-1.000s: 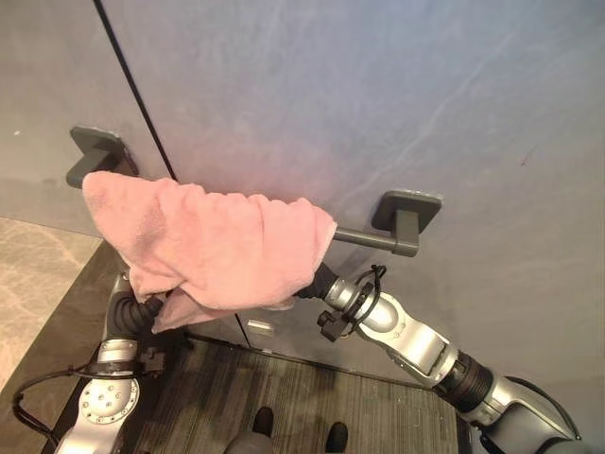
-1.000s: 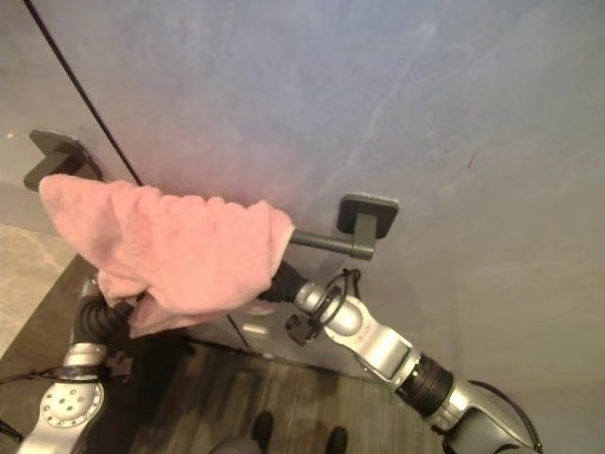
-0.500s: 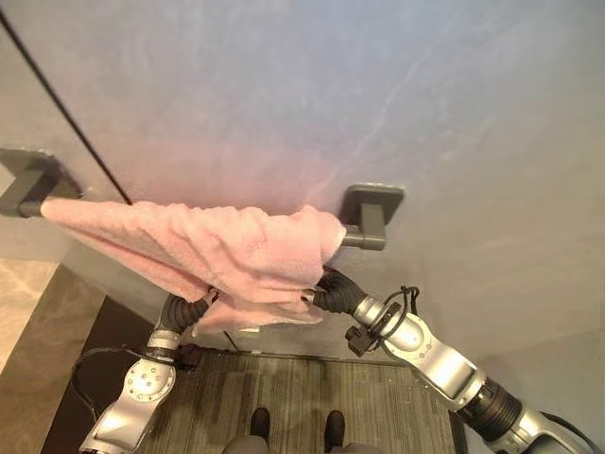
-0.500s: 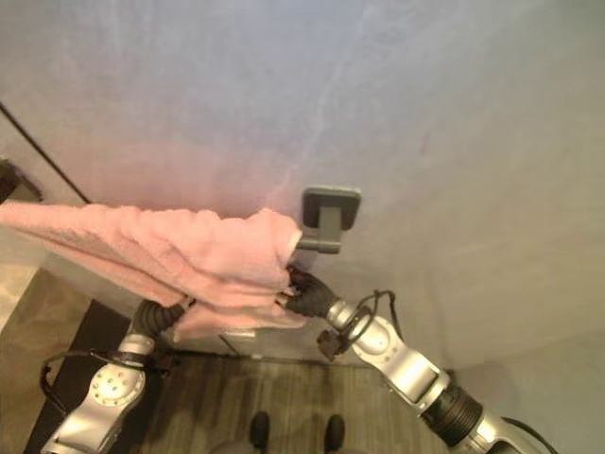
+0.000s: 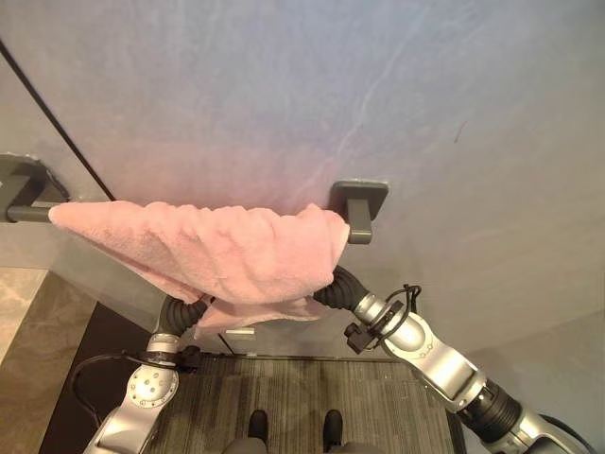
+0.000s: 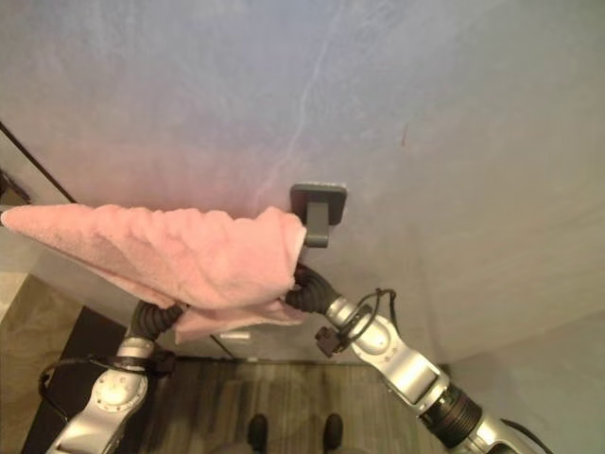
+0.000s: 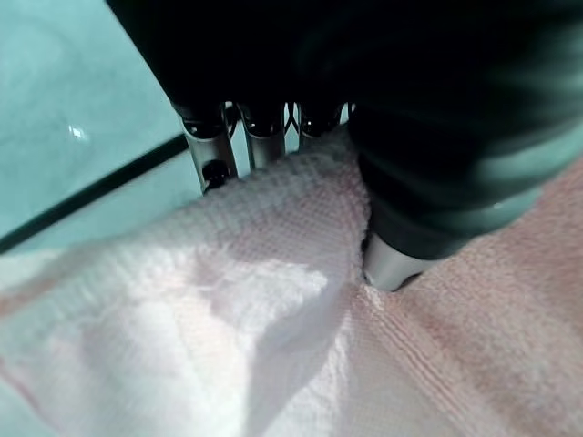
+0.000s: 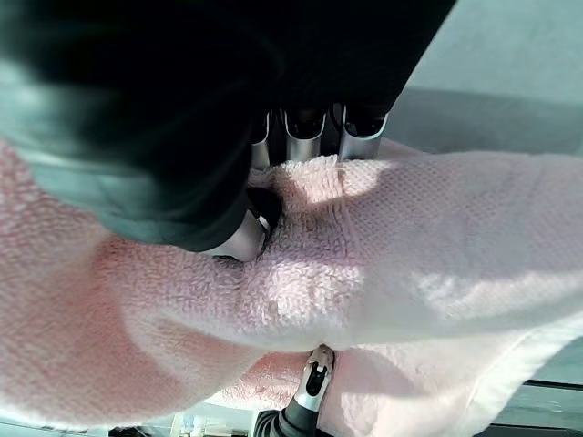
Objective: Put brush and paste in cup on sink, flatten towel.
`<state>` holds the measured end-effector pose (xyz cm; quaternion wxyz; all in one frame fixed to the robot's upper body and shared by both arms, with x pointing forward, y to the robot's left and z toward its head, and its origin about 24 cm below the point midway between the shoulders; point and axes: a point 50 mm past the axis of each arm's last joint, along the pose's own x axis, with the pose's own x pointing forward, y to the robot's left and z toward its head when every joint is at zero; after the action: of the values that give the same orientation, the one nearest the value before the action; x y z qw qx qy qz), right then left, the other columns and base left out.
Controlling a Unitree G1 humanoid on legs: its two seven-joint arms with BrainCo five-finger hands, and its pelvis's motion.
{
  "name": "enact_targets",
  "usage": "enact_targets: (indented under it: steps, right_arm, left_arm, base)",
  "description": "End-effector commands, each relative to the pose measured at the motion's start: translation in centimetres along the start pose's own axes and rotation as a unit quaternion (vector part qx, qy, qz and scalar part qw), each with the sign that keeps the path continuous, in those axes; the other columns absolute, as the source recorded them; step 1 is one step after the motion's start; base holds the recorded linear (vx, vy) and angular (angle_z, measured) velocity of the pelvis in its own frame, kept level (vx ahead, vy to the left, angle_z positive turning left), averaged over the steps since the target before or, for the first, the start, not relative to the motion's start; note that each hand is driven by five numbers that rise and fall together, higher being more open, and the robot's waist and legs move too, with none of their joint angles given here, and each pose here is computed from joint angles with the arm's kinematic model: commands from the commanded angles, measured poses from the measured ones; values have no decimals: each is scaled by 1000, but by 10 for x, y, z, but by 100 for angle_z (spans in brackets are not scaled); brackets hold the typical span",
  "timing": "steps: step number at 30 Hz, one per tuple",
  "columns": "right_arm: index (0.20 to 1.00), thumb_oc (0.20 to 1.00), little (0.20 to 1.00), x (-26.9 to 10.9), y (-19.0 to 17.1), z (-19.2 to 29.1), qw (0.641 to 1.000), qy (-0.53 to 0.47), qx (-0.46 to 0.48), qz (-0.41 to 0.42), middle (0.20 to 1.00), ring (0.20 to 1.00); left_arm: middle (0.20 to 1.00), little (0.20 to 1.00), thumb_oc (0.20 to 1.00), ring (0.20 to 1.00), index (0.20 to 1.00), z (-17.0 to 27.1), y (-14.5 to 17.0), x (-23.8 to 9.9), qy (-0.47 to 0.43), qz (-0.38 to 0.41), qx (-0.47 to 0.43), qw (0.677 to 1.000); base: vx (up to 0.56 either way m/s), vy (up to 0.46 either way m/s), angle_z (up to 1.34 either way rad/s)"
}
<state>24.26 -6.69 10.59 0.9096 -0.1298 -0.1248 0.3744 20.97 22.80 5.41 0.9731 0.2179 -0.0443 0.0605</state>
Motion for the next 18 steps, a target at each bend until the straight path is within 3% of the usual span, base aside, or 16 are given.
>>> enact_targets:
  steps: [1, 6, 11, 15, 17, 18]
  right_arm:
    - [200, 200, 200, 2, 1, 30, 996, -90, 10, -13, 200, 200]
    - [200, 200, 200, -3, -5, 43, 992, -118, -11, -32, 200, 200]
    - [200, 200, 200, -4, -5, 42, 992, -119, 0, -32, 200, 200]
    - [200, 200, 200, 3, 9, 0, 999, -24, 46, -10, 200, 200]
    - [388, 388, 388, 5, 13, -8, 998, -5, 55, -3, 388, 388]
    - [620, 620, 620, 8, 21, -30, 995, 41, 86, -5, 620, 620]
  left_arm:
    - [200, 200, 200, 200, 200, 13, 37, 3, -45, 84, 43, 995]
    - [200, 200, 200, 200, 200, 25, 47, 2, -73, 120, 36, 989]
    - [200, 200, 200, 200, 200, 20, 41, 2, -62, 107, 29, 992]
    - [200, 200, 200, 200, 200, -27, 15, -3, 56, 53, 25, 997]
    - [200, 200, 200, 200, 200, -30, 10, -4, 64, 43, 22, 997]
    - [200, 200, 200, 200, 200, -42, 4, -5, 91, 39, 15, 995]
  base:
    - [0, 0, 0]
    - [0, 0, 0]
    - [22, -6, 0]
    - [0, 0, 0]
    - [6, -6, -2]
    - [0, 0, 0]
